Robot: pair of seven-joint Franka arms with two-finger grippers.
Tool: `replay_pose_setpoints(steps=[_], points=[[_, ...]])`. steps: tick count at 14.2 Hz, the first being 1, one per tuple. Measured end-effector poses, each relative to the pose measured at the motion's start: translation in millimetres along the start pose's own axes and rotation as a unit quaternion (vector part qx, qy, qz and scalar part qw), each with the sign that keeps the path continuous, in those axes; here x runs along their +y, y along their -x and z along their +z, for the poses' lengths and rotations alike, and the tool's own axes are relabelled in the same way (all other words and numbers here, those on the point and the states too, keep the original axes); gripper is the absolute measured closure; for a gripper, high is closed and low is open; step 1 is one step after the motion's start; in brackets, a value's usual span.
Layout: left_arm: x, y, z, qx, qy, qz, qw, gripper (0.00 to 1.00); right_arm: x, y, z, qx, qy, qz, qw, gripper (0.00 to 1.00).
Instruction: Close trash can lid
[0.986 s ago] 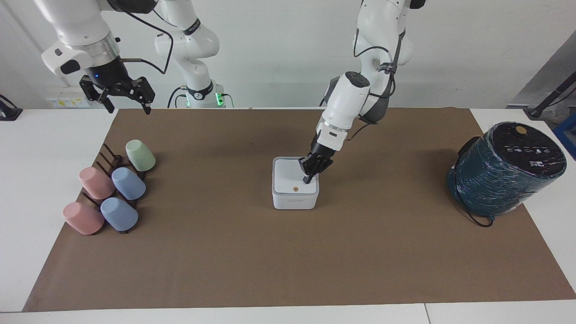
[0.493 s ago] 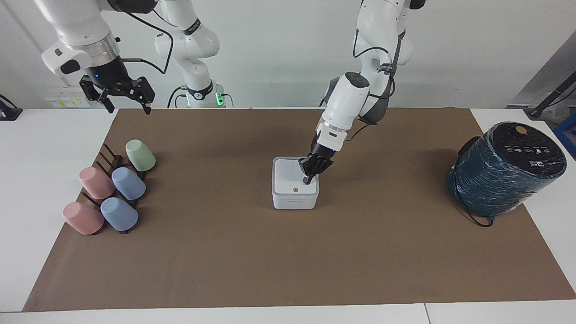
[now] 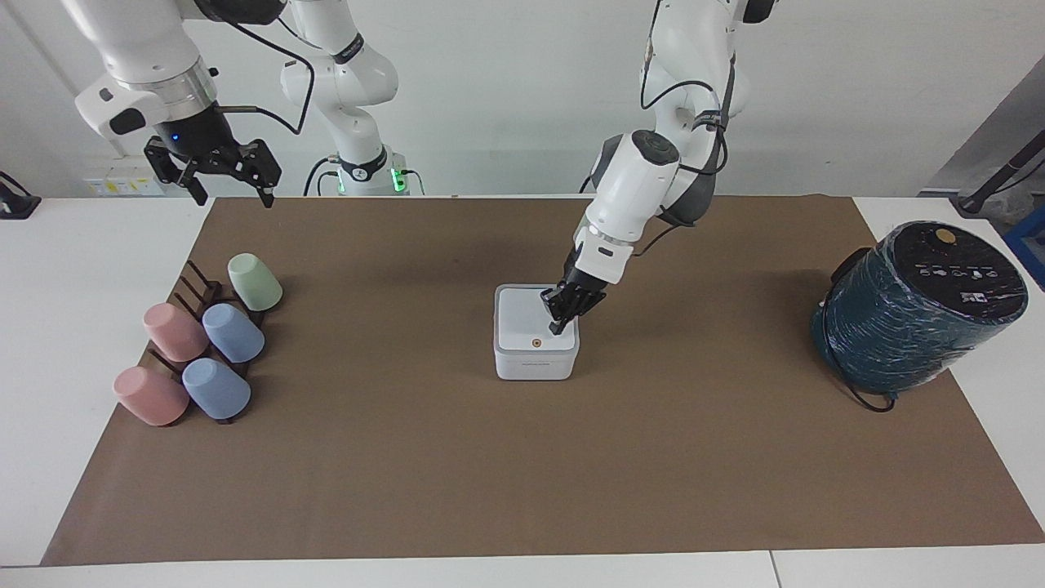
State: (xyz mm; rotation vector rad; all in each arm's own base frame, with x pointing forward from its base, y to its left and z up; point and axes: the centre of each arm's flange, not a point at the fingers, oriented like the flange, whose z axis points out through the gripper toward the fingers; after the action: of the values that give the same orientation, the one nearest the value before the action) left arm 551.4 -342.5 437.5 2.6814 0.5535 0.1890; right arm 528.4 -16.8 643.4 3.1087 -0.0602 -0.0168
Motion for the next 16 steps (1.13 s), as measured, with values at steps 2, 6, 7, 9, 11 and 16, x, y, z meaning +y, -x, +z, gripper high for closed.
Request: replay_pose_setpoints(steps=[2, 6, 7, 9, 11, 16], points=[[-2, -20, -24, -0.017, -0.016, -0.01, 1.0, 0.99, 0, 0, 0, 0.0, 0.0, 0.0, 1.0, 0.0], [-15, -64, -92, -0.042, -0.059, 0.006, 0.997, 0.99, 0, 0, 0, 0.0, 0.0, 0.0, 1.0, 0.0], [-23, -74, -105, -0.047, -0.066, 0.014, 0.997, 0.99, 0, 0, 0, 0.0, 0.0, 0.0, 1.0, 0.0], [-45, -93, -129, -0.059, -0.077, 0.046, 0.994, 0.99, 0, 0, 0, 0.0, 0.0, 0.0, 1.0, 0.0], [-70, -106, -153, -0.066, -0.093, 0.086, 0.99, 0.99, 0, 0, 0, 0.0, 0.0, 0.0, 1.0, 0.0], [-122, -117, -214, -0.081, -0.154, 0.173, 0.969, 0.99, 0, 0, 0, 0.0, 0.0, 0.0, 1.0, 0.0]])
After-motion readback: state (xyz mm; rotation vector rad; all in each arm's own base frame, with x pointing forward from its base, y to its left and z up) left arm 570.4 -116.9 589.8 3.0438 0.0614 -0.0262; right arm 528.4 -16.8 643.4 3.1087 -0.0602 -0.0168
